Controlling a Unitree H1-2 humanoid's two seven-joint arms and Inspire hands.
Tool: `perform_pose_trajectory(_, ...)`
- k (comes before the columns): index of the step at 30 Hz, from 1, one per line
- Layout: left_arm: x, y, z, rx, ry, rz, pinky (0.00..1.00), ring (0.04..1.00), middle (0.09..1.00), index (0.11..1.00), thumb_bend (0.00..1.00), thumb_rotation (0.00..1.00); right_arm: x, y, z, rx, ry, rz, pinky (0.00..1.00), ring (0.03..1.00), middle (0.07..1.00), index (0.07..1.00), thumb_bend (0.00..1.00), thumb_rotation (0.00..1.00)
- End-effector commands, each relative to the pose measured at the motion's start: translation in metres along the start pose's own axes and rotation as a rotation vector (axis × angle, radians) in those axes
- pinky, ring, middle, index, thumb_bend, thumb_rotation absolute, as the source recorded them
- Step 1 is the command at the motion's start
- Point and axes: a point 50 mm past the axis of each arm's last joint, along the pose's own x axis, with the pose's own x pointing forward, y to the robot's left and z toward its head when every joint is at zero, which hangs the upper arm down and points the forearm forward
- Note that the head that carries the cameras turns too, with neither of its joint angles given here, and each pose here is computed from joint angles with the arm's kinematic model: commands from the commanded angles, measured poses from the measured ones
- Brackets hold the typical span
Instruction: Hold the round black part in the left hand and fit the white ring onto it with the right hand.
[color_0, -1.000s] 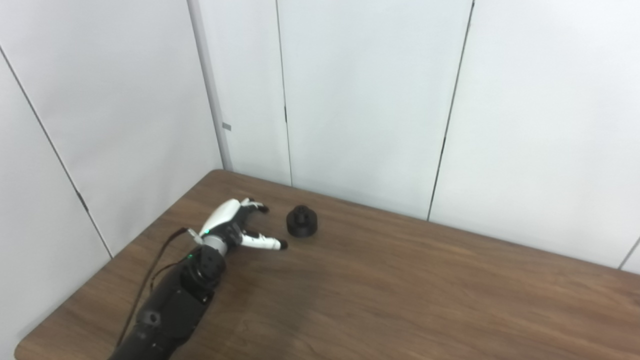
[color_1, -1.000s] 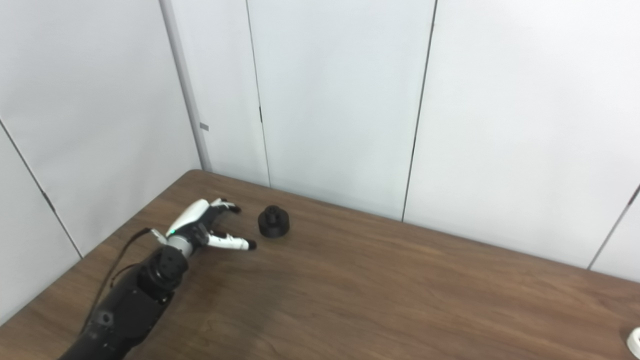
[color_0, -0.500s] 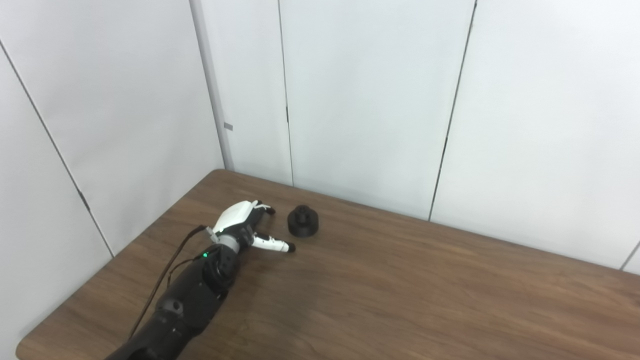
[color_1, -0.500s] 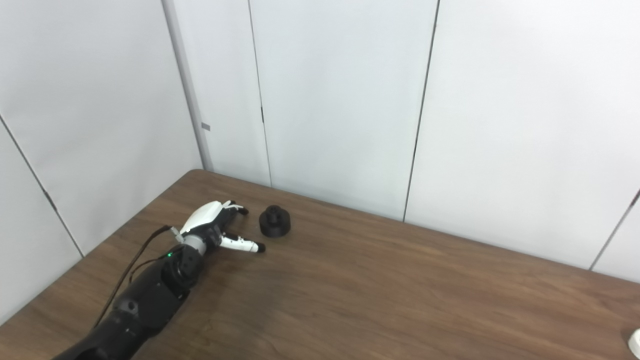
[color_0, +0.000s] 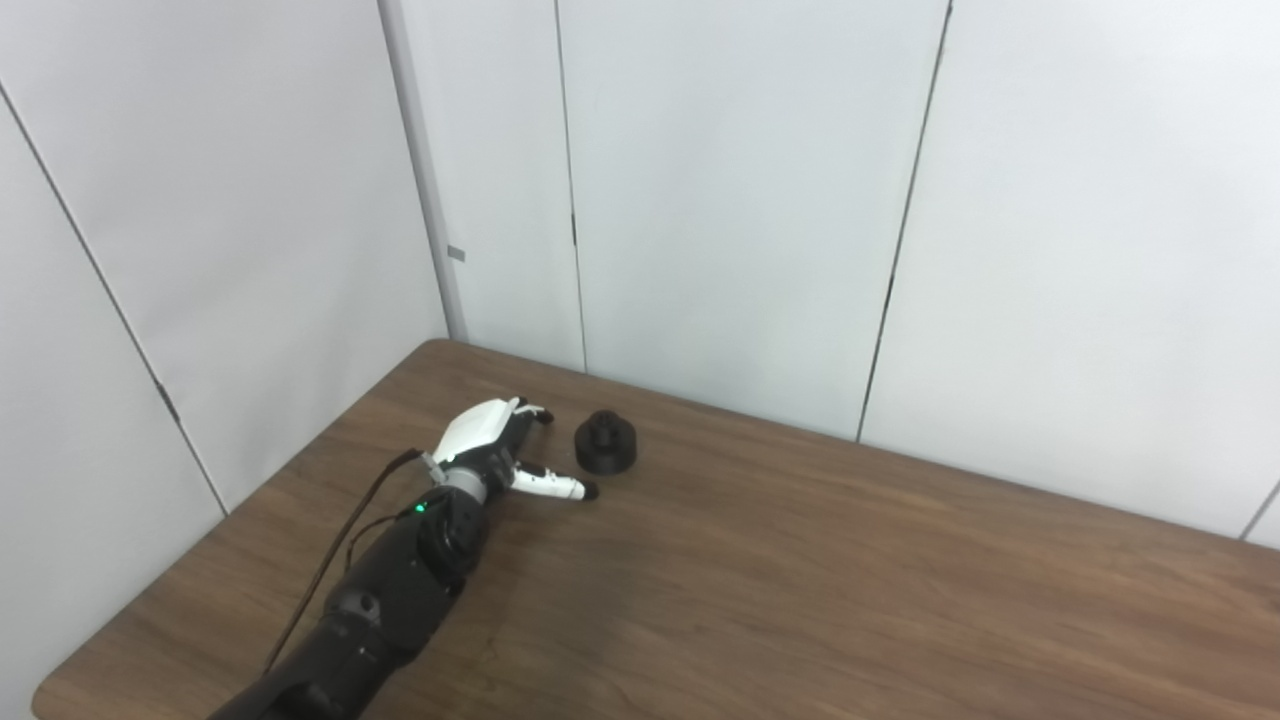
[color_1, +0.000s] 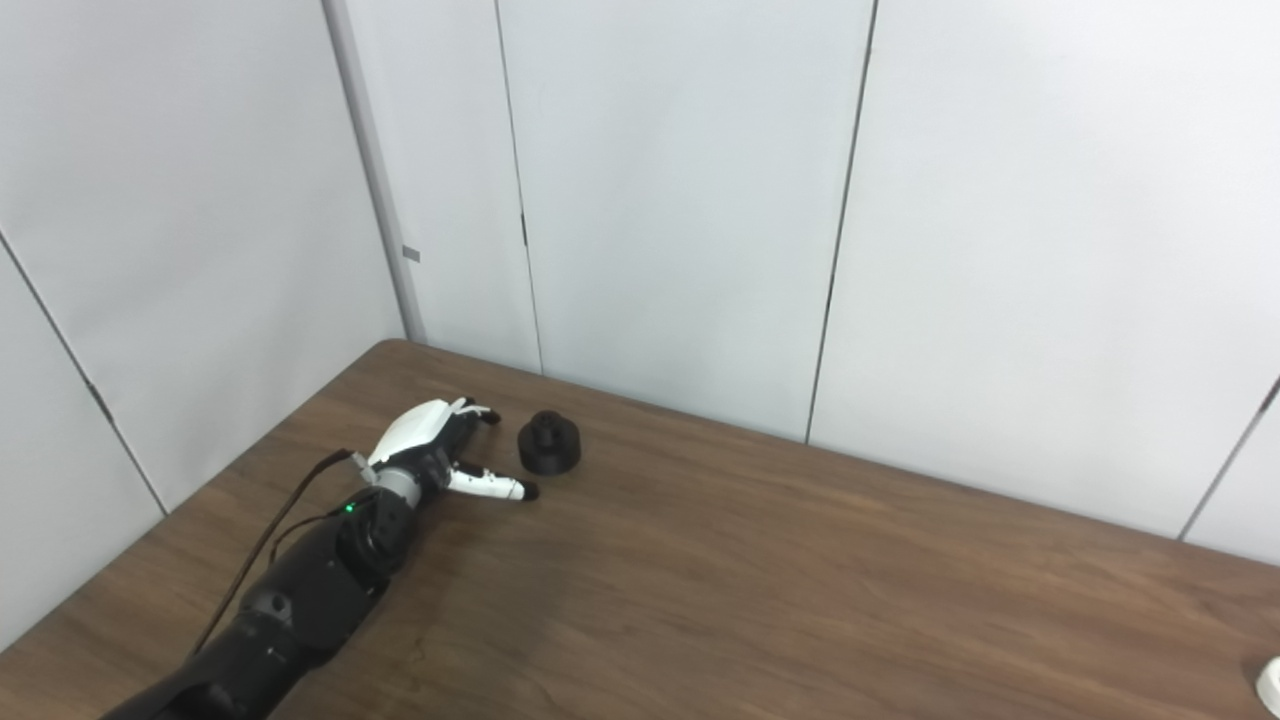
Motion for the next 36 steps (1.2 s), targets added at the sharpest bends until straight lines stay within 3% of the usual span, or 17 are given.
perform_pose_trajectory(1,0.009,0.007,0.018,-0.017,-0.053,0.012,1.0,1.0,1.0,0.858,1.0,0.35,-0.015,0.001,-0.014,0.012,0.062,0.005,0.74,0.774,0.87,0.857,0.53,0.79)
perform_pose_trajectory(8,0.011,-0.001,0.025,-0.032,-0.1,0.019,1.0,1.0,1.0,0.827,1.0,0.32,-0.017,0.006,-0.012,0.019,0.066,0.004,0.72,0.776,0.886,0.861,0.54,0.78)
perform_pose_trajectory(26,0.015,-0.024,0.041,-0.033,-0.138,0.002,1.0,1.0,1.0,0.819,1.0,0.39,-0.019,0.011,-0.011,0.023,0.063,0.001,0.73,0.799,0.913,0.881,0.54,0.81)
perform_pose_trajectory(33,0.015,-0.026,0.038,-0.019,-0.128,0.009,1.0,1.0,1.0,0.797,1.0,0.35,-0.02,0.01,-0.012,0.024,0.06,-0.002,0.73,0.808,0.928,0.888,0.56,0.82)
perform_pose_trajectory(36,0.015,-0.024,0.032,-0.015,-0.126,0.039,1.0,1.0,1.0,0.733,1.0,0.28,-0.02,0.01,-0.011,0.028,0.058,0.001,0.73,0.816,0.93,0.893,0.55,0.81)
